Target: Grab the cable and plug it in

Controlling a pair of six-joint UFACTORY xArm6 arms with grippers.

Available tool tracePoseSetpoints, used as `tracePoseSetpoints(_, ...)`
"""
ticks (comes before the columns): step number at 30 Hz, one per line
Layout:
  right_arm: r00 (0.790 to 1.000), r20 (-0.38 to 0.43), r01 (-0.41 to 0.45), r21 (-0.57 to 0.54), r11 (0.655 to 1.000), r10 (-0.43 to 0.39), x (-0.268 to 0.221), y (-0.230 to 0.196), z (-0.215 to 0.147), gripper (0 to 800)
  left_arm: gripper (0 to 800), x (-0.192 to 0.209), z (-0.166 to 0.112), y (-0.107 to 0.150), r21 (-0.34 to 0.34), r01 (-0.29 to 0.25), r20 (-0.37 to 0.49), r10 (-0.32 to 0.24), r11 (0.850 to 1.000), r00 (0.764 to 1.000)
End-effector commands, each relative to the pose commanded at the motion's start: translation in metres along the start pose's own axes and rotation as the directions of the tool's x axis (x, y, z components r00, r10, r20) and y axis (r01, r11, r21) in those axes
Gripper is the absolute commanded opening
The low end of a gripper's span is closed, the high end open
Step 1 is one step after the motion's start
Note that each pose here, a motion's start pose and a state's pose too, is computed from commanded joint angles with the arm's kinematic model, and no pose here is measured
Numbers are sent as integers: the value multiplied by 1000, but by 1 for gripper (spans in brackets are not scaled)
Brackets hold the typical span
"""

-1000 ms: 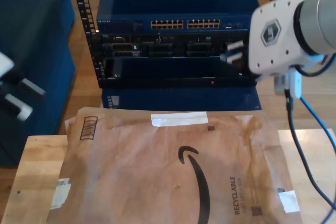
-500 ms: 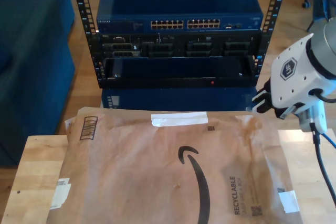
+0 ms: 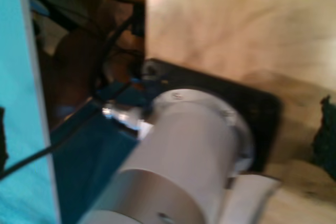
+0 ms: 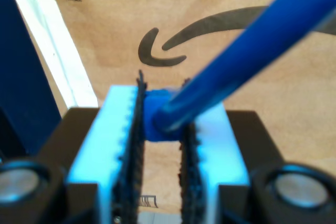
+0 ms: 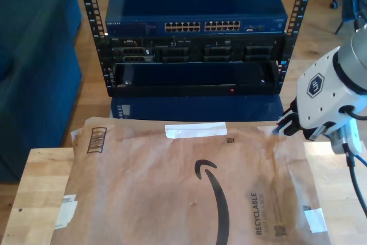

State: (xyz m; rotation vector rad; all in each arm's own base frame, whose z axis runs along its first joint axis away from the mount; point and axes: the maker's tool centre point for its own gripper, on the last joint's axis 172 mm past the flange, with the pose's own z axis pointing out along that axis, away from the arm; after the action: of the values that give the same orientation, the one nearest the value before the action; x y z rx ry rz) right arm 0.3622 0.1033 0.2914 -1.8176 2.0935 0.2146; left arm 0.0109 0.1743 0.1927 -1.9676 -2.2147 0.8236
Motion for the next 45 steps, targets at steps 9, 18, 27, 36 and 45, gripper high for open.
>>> tracePoseSetpoints(9, 1000, -2, -19, -4, 1000, 19, 3, -13, 14, 0, 800, -24, 66, -22, -4, -33, 176, 34, 999, 984)
tracePoseSetpoints(18, 1000, -6, -29, 20, 999, 29, 4, -36, 20, 0, 800, -24, 113, -14, -65, -22, 184, 33, 998, 982)
tracePoseSetpoints(27, 999, -6, -33, 54, 998, 33, 5, -54, 23, 0, 800, -12, 121, -14, -124, -82, 154, 101, 989, 983)
tracePoseSetpoints(36, 999, -7, -37, 100, 994, 38, 7, -67, 22, 0, 800, 2, 167, 9, -201, -64, 88, 83, 977, 993)
tracePoseSetpoints(45, 1000, 6, -31, 182, 983, 31, 0, -85, 20, 0, 800, -9, 177, 11, -196, -73, 156, 104, 978, 982)
